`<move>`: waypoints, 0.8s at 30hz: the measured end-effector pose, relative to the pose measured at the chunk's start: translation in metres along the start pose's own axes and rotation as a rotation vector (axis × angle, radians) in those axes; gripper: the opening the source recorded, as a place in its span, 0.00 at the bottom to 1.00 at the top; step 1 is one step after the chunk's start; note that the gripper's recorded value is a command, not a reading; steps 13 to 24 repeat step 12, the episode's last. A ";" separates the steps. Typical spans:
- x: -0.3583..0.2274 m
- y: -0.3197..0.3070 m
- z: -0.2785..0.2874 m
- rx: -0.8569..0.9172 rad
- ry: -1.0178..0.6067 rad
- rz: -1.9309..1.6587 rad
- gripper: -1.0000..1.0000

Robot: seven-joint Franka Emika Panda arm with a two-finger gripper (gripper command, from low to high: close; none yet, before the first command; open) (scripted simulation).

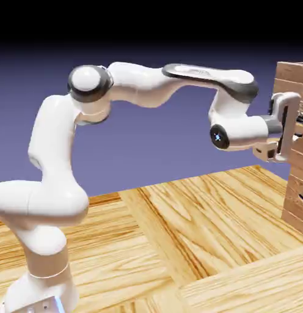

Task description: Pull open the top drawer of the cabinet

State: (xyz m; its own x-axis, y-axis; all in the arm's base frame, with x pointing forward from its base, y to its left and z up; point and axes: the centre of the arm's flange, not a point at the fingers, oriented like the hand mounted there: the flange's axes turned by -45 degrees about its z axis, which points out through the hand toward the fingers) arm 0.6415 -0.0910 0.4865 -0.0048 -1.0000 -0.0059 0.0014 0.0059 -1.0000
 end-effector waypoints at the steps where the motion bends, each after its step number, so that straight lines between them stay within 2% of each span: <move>1: -0.002 -0.002 -0.007 0.002 -0.003 -0.002 0.00; 9: -0.002 -0.002 -0.083 -0.002 -0.006 -0.006 0.00; 10: -0.002 -0.002 -0.086 -0.001 -0.006 -0.006 1.00; 24: -0.002 -0.002 -0.086 -0.001 -0.006 -0.006 1.00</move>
